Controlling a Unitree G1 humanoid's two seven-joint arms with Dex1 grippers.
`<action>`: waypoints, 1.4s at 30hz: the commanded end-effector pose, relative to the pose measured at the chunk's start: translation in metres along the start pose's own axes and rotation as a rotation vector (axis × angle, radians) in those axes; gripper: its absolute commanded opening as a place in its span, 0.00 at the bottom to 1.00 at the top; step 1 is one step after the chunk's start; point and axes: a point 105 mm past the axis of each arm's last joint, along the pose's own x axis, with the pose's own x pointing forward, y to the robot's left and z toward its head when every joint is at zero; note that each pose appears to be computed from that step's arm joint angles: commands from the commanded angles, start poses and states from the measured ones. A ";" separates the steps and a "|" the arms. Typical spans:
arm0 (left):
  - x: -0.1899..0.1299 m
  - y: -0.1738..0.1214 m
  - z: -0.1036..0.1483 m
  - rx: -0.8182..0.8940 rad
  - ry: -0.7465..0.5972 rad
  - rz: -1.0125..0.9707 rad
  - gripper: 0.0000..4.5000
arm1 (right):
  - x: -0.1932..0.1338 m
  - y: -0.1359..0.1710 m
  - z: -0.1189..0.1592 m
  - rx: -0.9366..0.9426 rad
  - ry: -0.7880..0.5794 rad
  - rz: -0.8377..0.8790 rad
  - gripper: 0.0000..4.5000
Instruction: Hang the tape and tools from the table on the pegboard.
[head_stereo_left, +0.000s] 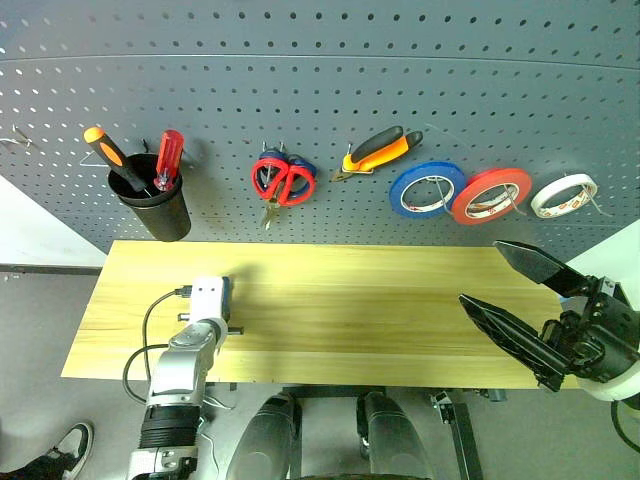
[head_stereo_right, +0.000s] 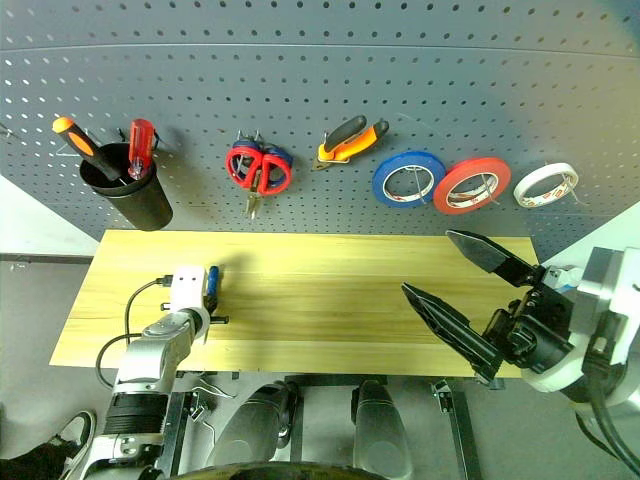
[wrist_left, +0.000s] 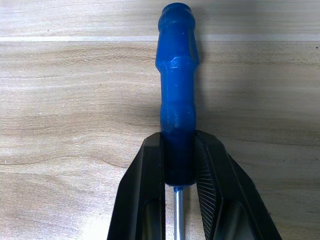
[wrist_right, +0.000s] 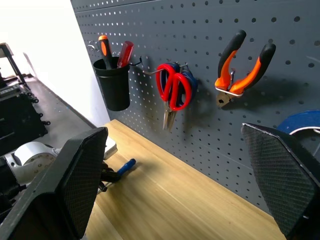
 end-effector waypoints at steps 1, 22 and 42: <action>-0.002 0.001 -0.007 0.007 0.021 0.005 0.10 | 0.002 0.004 0.003 -0.032 -0.003 0.014 1.00; -0.047 -0.045 0.011 0.174 -0.127 -0.218 0.10 | 0.002 0.001 0.000 -0.044 0.002 0.002 1.00; -0.094 -0.083 0.066 0.363 -0.494 -0.382 0.10 | 0.002 -0.001 0.009 -0.063 -0.040 0.015 1.00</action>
